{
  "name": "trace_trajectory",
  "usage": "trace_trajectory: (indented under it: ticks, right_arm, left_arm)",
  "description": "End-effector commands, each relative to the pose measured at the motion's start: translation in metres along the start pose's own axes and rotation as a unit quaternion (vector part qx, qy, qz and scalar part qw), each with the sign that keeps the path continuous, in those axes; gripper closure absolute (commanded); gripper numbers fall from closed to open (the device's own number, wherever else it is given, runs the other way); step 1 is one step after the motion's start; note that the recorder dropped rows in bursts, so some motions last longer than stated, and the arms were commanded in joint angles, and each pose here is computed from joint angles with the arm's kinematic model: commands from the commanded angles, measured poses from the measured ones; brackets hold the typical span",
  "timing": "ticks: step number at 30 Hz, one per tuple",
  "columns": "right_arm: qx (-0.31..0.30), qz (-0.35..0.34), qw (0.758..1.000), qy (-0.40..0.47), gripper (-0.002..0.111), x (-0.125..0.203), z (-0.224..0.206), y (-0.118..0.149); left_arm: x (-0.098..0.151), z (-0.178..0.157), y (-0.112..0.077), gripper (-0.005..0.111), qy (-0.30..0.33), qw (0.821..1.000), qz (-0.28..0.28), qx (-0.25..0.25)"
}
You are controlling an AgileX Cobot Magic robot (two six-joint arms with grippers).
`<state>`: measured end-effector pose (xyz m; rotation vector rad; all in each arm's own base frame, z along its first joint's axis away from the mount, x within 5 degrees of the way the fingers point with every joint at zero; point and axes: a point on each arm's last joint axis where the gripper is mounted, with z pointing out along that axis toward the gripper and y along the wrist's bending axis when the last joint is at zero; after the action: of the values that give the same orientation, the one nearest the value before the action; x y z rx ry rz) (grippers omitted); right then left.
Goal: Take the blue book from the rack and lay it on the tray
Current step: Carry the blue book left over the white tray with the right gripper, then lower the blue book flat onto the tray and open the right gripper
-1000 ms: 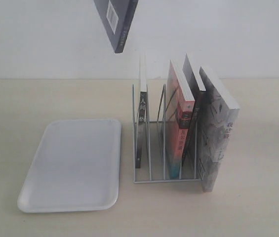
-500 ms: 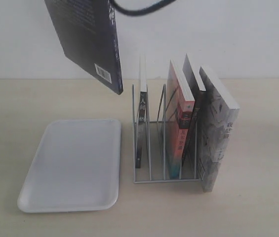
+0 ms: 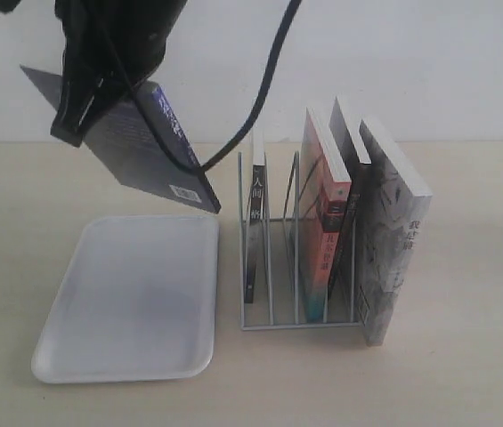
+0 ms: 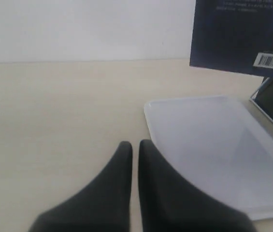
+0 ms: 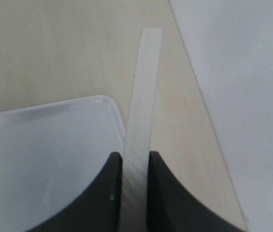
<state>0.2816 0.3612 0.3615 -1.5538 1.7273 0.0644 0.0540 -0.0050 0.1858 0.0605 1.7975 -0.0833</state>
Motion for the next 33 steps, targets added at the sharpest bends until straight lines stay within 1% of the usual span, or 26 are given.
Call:
trace_trajectory:
  ticks: [1, 5, 8, 13, 17, 25, 33]
  right_arm:
    - [-0.024, -0.048, 0.998, -0.03, 0.108, -0.005, 0.015, 0.008]
    - [-0.052, -0.071, 0.995, -0.044, 0.108, -0.005, 0.023, 0.013]
    - [-0.056, -0.078, 0.993, -0.067, 0.108, -0.007, 0.024, 0.011]
    - [-0.065, -0.06, 0.993, -0.073, 0.108, 0.006, 0.028, -0.007]
    - [-0.086, -0.055, 0.991, -0.083, 0.108, 0.015, 0.033, -0.015]
    - [-0.098, -0.08, 0.99, -0.067, 0.108, 0.027, 0.066, -0.009]
    - [-0.104, -0.097, 0.988, -0.054, 0.108, 0.035, 0.081, -0.006]
  left_arm:
    - [0.001, 0.0, 0.0, 0.103, -0.002, 1.0, -0.004, -0.001]
    - [0.001, 0.0, 0.0, 0.103, -0.002, 1.0, -0.004, -0.001]
    - [0.001, 0.0, 0.0, 0.103, -0.002, 1.0, -0.004, -0.001]
    - [0.001, 0.0, 0.0, 0.103, -0.002, 1.0, -0.004, -0.001]
    - [0.001, 0.0, 0.0, 0.103, -0.002, 1.0, -0.004, -0.001]
    - [0.001, 0.0, 0.0, 0.103, -0.002, 1.0, -0.004, -0.001]
    - [0.001, 0.0, 0.0, 0.103, -0.002, 1.0, -0.004, -0.001]
